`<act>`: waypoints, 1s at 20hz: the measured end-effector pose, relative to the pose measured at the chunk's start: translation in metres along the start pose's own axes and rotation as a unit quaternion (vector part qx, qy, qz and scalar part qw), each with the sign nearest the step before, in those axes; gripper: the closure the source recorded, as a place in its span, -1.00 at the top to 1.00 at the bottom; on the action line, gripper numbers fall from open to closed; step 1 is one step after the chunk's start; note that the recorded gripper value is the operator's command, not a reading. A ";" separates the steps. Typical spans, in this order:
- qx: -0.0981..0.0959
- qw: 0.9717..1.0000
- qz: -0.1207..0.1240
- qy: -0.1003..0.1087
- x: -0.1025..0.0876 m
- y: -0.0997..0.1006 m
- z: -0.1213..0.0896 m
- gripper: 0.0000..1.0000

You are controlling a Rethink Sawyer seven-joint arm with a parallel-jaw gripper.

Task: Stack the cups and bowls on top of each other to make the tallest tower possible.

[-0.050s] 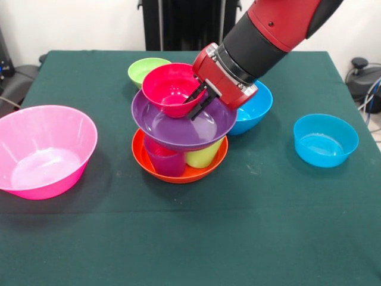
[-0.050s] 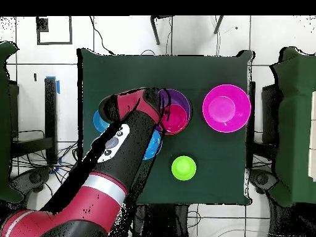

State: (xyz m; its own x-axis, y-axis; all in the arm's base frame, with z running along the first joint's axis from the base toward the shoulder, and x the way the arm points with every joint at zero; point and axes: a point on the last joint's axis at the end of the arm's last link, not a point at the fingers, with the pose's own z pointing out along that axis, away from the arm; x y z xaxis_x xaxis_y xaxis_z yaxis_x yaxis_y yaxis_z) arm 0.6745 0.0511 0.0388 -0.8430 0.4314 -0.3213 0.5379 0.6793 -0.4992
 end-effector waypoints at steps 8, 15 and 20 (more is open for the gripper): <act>-0.002 1.000 -0.003 -0.004 0.000 0.001 -0.001 -1.00; -0.002 1.000 -0.003 -0.004 0.000 0.001 -0.001 -1.00; -0.002 1.000 -0.004 -0.004 0.001 0.002 -0.002 -1.00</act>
State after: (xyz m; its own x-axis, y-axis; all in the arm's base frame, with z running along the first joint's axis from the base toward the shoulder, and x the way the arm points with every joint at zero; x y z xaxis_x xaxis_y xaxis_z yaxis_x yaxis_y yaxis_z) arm 0.6747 0.0543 0.0391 -0.8468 0.4212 -0.3249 0.5318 0.6845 -0.4986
